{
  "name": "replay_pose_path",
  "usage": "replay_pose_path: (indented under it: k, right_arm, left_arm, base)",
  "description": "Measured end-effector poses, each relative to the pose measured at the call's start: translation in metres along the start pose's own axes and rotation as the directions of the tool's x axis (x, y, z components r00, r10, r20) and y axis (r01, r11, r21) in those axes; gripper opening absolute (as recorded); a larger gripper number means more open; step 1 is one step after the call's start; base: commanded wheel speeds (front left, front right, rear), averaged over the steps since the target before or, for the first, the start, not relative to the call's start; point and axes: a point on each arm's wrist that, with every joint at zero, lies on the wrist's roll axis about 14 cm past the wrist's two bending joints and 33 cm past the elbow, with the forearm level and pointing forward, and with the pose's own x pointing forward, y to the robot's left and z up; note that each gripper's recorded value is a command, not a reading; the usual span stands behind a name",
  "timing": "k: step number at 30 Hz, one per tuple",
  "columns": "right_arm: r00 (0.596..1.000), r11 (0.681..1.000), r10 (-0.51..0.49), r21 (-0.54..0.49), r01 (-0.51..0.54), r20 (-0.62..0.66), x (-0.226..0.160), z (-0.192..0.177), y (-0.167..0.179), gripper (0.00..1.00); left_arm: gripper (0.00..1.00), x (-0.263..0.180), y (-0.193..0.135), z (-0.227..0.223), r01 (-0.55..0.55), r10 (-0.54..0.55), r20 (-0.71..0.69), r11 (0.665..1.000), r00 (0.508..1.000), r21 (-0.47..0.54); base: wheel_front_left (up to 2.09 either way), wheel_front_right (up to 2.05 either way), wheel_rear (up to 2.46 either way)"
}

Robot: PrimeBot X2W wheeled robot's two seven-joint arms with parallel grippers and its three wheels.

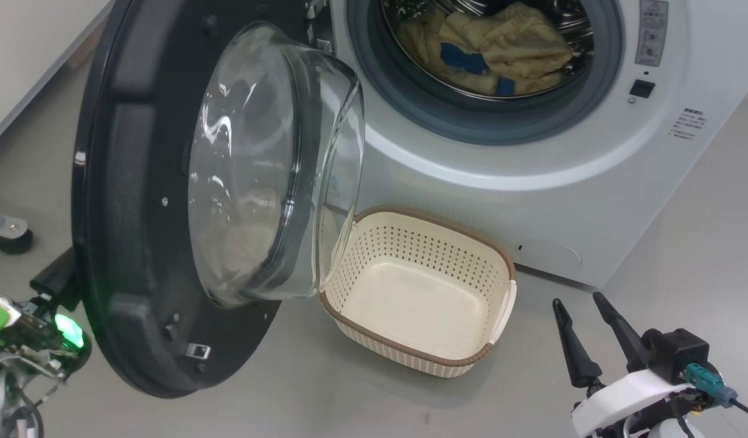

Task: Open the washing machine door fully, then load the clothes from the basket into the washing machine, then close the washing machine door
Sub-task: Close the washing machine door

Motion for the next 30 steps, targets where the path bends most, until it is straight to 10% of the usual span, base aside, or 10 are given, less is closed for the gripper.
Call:
replay_pose_path:
  k: [30]
  right_arm:
    - [0.971,0.972,-0.232,0.050,0.229,0.062,-0.050,0.012,-0.047,1.00]
  left_arm:
    - [0.00,0.104,-0.075,-0.127,0.303,-0.318,-0.314,0.948,0.895,-0.096]
  base:
    - [0.00,0.00,0.00]
